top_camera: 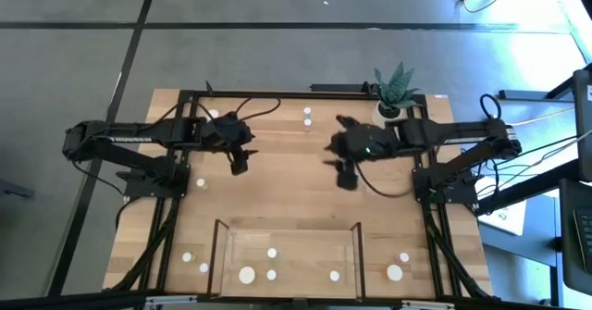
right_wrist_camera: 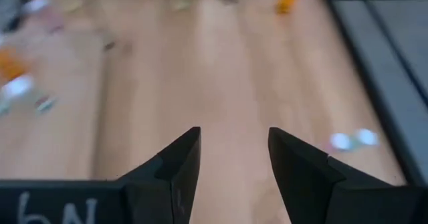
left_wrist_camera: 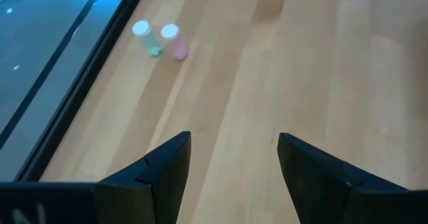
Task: Pick and place medicine bottles onto shelf by color
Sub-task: Put the top middle pink pill bottle on the shelf
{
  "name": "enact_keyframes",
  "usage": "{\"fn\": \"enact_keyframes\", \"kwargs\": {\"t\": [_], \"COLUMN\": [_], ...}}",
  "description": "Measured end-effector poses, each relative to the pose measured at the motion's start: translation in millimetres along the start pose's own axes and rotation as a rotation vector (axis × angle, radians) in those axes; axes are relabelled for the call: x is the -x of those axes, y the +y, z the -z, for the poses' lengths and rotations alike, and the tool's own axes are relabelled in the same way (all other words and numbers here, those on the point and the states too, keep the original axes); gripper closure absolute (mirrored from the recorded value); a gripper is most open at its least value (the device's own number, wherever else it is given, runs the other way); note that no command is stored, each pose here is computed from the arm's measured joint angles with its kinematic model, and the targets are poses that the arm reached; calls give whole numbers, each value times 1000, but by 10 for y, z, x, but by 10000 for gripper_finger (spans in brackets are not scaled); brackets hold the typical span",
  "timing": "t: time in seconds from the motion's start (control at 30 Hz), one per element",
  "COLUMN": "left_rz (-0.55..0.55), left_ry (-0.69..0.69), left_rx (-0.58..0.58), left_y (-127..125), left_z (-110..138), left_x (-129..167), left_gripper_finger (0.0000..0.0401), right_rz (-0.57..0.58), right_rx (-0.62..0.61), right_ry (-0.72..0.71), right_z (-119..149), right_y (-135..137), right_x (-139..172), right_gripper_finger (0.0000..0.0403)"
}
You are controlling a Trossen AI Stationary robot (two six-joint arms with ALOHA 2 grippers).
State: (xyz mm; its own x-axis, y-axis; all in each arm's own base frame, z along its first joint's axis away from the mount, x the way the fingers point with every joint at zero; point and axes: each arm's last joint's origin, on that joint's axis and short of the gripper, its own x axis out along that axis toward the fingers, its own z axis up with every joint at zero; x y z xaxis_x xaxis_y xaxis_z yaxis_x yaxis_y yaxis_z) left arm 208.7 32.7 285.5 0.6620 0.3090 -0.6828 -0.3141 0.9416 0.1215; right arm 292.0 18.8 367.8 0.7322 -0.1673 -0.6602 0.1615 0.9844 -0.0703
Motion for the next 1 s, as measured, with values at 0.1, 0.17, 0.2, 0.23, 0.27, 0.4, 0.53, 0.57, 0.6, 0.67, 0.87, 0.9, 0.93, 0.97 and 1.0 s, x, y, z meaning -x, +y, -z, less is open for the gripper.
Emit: {"fn": "enact_keyframes", "kwargs": {"t": [0.1,0.17,0.2,0.23,0.27,0.4,0.53,0.57,0.6,0.67,0.87,0.9,0.93,0.97,1.0], "left_rz": [-10,-17,-21,-25,-30,-60,-93,-103,-113,-128,-152,-122,-87,-54,-29], "left_ry": [5,6,6,8,8,14,12,10,6,-4,-33,-46,-58,-71,-82], "left_rx": [10,15,19,23,24,13,14,13,10,8,10,7,0,-7,-16], "left_y": [30,49,60,73,89,172,278,305,334,390,552,571,587,599,611], "left_z": [2,2,2,2,2,3,-2,-5,-9,-19,-40,-46,-52,-58,-62], "left_x": [-6,-10,-12,-14,-17,-30,-44,-47,-50,-54,-63,-65,-67,-67,-67], "left_gripper_finger": [183,183,183,183,183,183,183,183,183,183,183,183,183,183,183], "right_rz": [93,139,156,172,189,245,236,225,218,216,236,237,239,239,239], "right_rx": [-107,-181,-211,-240,-271,-348,-386,-390,-393,-396,-454,-453,-452,-452,-451], "right_ry": [-17,-11,-6,2,10,46,84,93,100,119,158,164,170,170,174], "right_z": [-41,-47,-47,-43,-39,-9,23,32,39,62,134,143,153,155,160], "right_y": [-169,-291,-354,-412,-470,-672,-785,-797,-806,-811,-849,-849,-850,-851,-849], "right_x": [-114,-189,-225,-263,-307,-496,-716,-783,-839,-953,-1221,-1245,-1273,-1291,-1301], "right_gripper_finger": [226,226,226,226,226,226,226,226,226,226,226,226,226,226,226]}}
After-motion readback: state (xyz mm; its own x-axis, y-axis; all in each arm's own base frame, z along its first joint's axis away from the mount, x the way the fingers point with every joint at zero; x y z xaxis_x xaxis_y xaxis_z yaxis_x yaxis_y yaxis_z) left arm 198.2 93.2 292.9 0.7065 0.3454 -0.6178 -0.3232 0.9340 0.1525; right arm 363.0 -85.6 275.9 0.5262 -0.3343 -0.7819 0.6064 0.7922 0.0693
